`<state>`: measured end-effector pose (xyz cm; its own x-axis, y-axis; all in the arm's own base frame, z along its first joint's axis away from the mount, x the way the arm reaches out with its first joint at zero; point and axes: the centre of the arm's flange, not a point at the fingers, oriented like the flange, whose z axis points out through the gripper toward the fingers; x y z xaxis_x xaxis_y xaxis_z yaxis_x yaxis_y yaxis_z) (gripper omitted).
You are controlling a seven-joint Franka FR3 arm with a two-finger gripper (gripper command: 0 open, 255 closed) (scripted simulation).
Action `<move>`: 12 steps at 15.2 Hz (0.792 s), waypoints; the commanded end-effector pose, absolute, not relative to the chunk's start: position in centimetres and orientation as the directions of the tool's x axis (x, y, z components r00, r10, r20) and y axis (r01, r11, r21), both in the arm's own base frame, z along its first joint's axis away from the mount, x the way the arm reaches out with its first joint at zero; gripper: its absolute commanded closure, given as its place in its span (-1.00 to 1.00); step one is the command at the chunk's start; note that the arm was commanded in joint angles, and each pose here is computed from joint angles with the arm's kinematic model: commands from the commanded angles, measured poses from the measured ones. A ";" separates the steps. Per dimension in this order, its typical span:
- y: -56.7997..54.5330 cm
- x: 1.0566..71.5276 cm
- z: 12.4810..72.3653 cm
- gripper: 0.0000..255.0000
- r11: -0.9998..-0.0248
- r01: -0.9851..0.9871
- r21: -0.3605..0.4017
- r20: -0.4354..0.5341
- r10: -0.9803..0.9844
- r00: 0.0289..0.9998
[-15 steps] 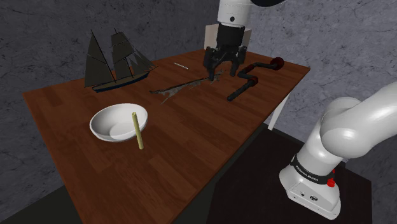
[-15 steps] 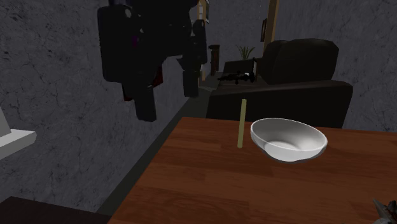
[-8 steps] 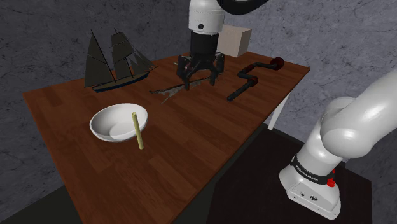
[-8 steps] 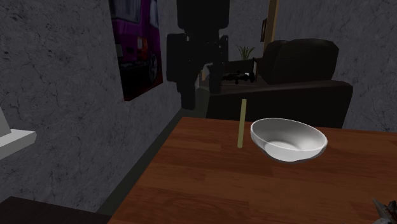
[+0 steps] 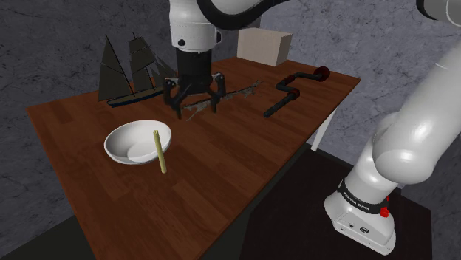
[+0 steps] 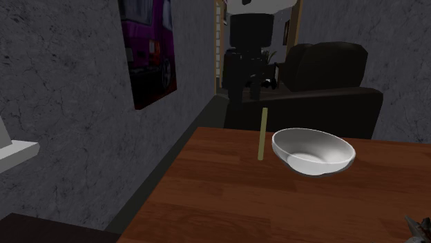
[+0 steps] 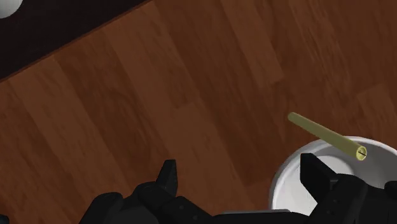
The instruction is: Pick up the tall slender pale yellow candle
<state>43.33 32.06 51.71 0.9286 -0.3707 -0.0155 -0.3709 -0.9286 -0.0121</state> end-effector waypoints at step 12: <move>41.9 48.1 47.1 -1.00 -0.910 -0.414 -0.009 -0.038 -0.414 0.910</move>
<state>48.01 41.80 47.87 0.9097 -0.4136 -0.0382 -0.4141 -0.9102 -0.0082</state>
